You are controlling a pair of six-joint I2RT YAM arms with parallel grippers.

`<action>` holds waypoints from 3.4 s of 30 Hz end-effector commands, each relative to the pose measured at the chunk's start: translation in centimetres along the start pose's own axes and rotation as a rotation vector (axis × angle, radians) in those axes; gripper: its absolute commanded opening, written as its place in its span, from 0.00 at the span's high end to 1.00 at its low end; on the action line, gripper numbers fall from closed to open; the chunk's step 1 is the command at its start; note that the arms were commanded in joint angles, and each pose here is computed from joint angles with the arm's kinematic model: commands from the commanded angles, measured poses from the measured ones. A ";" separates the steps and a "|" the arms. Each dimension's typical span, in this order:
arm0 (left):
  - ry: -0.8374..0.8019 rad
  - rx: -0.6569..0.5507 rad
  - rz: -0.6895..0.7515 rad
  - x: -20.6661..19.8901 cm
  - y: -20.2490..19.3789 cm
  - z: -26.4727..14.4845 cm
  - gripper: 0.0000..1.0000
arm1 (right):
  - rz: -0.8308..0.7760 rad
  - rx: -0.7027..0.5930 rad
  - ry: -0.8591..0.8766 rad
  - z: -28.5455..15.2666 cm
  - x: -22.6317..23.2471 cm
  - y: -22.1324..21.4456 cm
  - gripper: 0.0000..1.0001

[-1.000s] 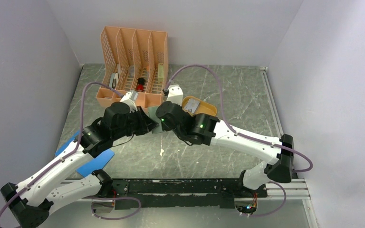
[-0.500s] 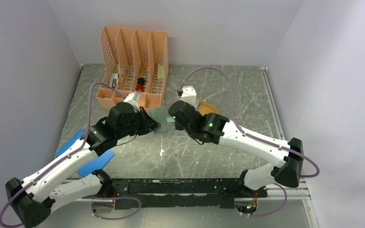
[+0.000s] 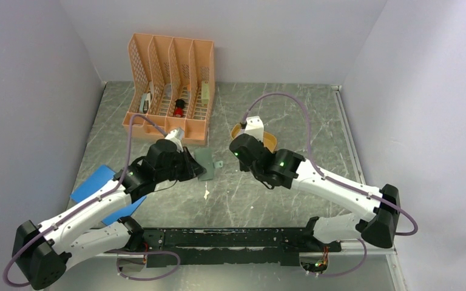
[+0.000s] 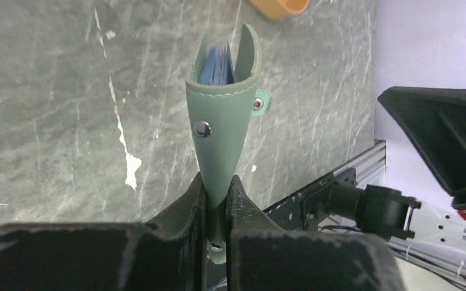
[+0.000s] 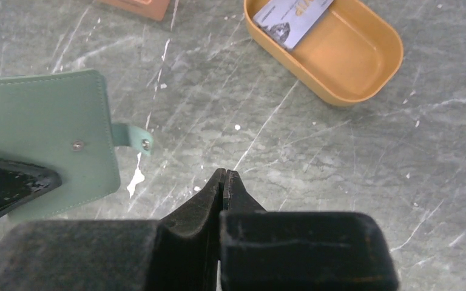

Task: Put the credit cards into the card holder
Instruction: Open the card holder at the center of the board.

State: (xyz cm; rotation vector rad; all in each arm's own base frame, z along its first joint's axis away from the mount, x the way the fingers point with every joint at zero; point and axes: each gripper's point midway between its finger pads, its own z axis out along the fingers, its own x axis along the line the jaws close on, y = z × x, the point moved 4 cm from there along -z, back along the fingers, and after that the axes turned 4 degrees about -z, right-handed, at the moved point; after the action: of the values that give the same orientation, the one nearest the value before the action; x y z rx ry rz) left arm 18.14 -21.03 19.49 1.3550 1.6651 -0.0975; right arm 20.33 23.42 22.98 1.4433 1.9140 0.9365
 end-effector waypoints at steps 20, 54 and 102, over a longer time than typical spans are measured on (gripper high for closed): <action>-0.328 -0.014 0.010 -3.9 -0.1 -2.3 0.95 | 0.335 0.107 0.635 1.1 3.1 -1.3 0.52; -0.058 0.092 0.023 3.7 -4.1 3.2 0.39 | 0.165 0.134 0.538 1.6 0.2 -5.3 1.00; -0.186 0.206 0.043 1.2 -6.9 10.1 0.50 | 0.362 0.396 -0.222 7.0 -8.4 -19.3 1.00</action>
State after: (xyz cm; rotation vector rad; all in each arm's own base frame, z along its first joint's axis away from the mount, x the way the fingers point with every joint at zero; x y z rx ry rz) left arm 17.95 -26.68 6.87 1.5380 1.6445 -0.3364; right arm 17.08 13.93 4.63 2.0636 1.8018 0.5738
